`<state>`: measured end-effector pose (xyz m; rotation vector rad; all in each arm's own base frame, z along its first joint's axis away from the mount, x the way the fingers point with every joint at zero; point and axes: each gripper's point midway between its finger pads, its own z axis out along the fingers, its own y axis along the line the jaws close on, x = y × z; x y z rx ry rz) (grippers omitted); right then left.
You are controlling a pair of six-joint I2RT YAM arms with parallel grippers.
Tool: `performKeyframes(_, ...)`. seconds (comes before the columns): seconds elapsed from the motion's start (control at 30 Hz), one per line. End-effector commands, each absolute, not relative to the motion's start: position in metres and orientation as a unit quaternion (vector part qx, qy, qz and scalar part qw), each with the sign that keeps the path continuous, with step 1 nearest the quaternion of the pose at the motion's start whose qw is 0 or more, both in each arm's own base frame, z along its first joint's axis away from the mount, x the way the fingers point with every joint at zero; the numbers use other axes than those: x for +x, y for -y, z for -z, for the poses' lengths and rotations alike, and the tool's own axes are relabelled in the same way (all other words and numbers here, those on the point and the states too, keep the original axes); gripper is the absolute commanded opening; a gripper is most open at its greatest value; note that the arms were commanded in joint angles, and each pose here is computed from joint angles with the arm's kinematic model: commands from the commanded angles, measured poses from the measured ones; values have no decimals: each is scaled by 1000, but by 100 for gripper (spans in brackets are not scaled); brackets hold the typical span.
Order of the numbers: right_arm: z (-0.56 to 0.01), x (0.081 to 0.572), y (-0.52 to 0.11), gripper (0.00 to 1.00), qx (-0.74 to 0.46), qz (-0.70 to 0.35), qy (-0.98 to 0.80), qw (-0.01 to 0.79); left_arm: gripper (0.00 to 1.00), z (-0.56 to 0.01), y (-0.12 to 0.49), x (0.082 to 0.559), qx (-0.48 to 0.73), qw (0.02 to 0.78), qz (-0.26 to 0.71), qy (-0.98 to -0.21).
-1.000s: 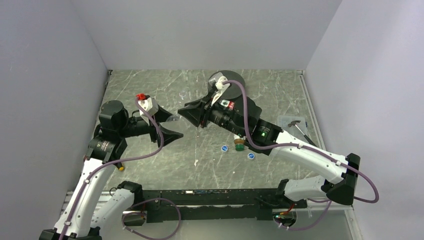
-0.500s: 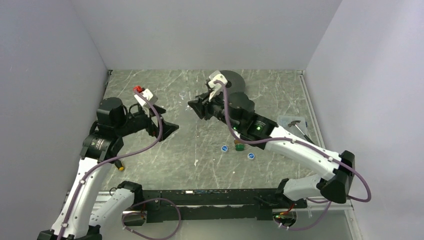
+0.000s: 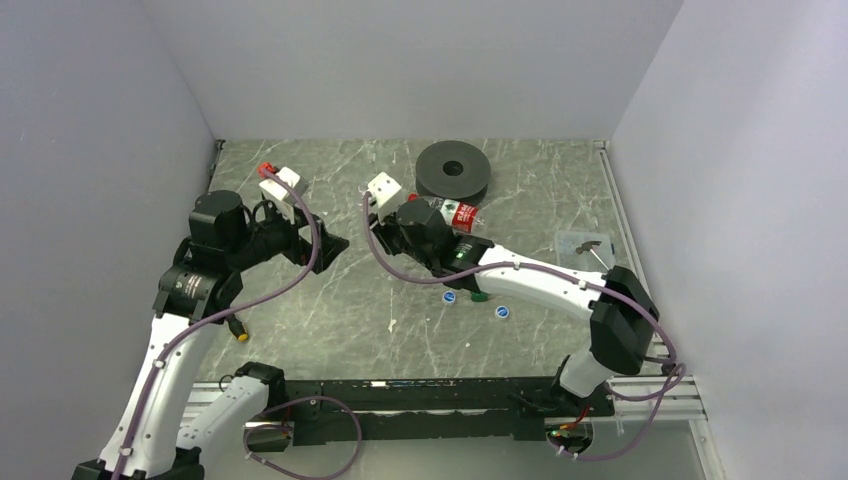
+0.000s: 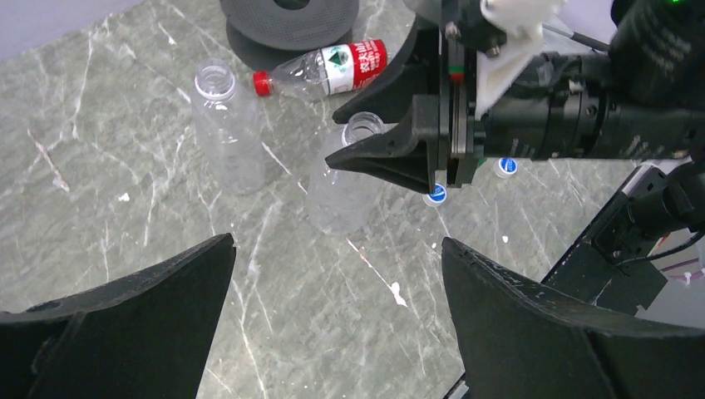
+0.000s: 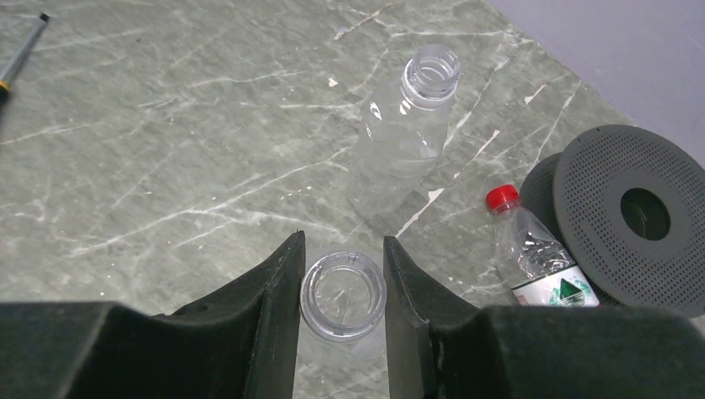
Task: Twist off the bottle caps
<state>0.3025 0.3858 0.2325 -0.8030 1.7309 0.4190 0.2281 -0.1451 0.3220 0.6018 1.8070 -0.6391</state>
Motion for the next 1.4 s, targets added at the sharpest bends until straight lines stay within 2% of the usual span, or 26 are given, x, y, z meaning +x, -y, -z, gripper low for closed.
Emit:
performKeyframes(0.0,-241,312,-392,0,-328,-157,-716,596,100,-331,139,234,220,534,260,-774)
performKeyframes(0.3,-212,316,-401,2,-312,-168,-733,581,100,-332,134,239,214,542,242,-776)
performKeyframes(0.47,-197,315,-401,7,-308,-170,-744,568,100,-334,133,240,217,553,237,-769)
performKeyframes(0.5,-195,315,-401,11,-309,-168,-745,567,100,-335,133,239,218,554,238,-768)
performKeyframes(0.57,-193,315,-400,25,-309,-167,-747,565,99,-336,134,238,219,555,242,-765)
performKeyframes(0.67,-195,314,-398,56,-295,-177,-751,564,99,-336,136,238,221,556,245,-763)
performKeyframes(0.7,-198,314,-397,64,-293,-176,-751,565,99,-336,136,239,221,556,245,-763)
performKeyframes(0.83,-210,313,-395,84,-289,-179,-746,572,100,-337,137,239,223,559,247,-760)
performKeyframes(1.17,-241,312,-390,99,-280,-188,-734,589,99,-339,140,238,226,560,255,-755)
performKeyframes(1.37,-259,305,-390,100,-284,-208,-725,593,99,-340,140,237,228,561,256,-753)
